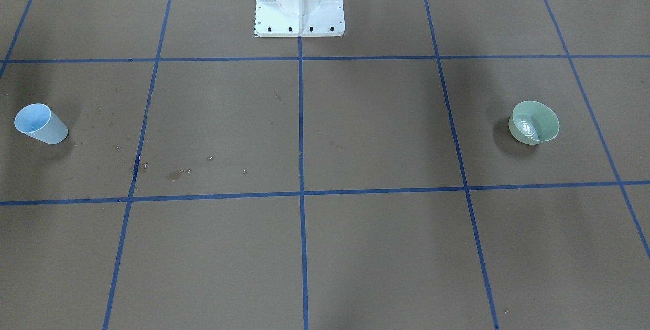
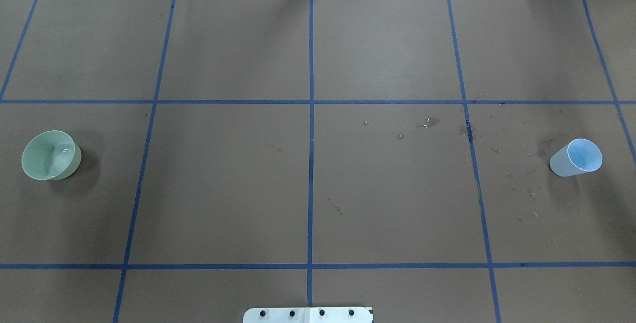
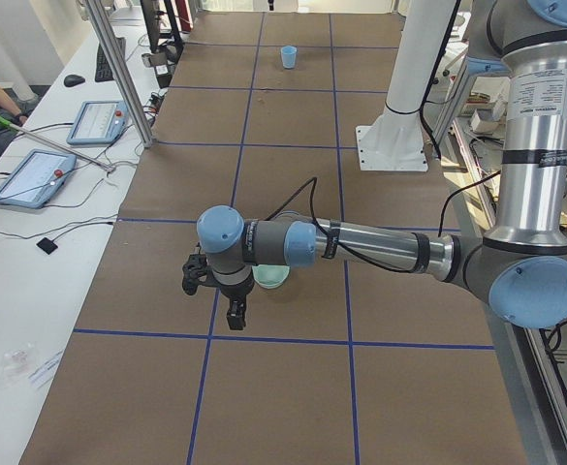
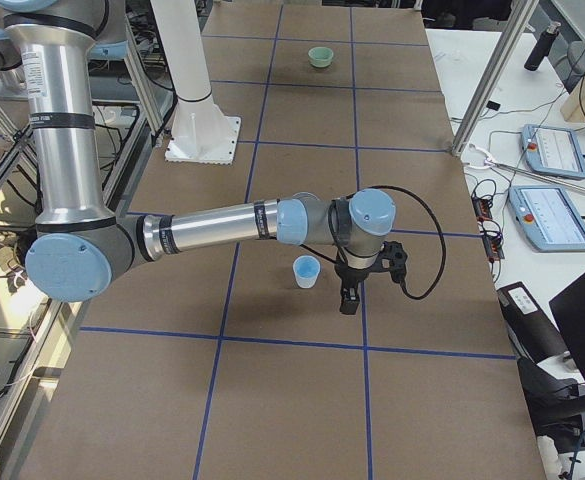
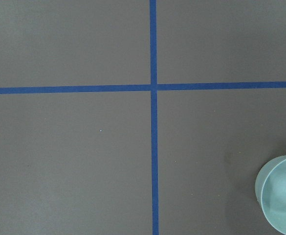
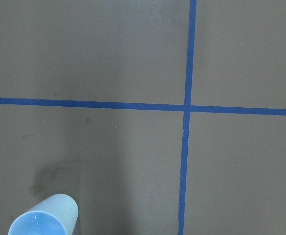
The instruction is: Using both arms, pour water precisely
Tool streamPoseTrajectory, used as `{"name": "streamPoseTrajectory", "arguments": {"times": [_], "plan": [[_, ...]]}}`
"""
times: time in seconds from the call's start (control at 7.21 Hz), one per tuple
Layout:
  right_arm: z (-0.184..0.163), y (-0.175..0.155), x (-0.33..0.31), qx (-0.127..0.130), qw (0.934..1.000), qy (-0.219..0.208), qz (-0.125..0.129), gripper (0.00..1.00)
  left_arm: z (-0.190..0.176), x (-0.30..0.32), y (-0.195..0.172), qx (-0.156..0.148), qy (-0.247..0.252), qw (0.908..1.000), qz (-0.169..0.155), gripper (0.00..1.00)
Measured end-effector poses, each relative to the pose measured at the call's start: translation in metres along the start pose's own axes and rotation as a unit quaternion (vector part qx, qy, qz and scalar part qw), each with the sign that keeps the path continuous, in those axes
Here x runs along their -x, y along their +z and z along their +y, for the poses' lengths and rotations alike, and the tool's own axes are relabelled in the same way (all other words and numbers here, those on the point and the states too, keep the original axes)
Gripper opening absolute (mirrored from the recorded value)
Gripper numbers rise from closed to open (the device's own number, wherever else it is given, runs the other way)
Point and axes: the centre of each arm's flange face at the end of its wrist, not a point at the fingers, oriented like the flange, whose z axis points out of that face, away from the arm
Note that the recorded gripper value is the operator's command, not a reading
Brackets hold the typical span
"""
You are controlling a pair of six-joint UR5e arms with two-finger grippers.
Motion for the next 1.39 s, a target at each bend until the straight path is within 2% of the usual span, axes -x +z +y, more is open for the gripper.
{"name": "streamPoseTrajectory", "arguments": {"times": [0.69,1.39], "plan": [[0.0004,0.0003,0.0025,-0.001,1.0,-0.002,-0.004,0.99,0.002,0.0017,0.0023,-0.006,0.006,1.0,0.001,0.99],[0.003,-0.0021,0.0103,-0.003,0.9994,-0.009,-0.033,0.99,0.008,0.0041,0.0054,-0.003,-0.001,1.0,0.002,0.99]]}}
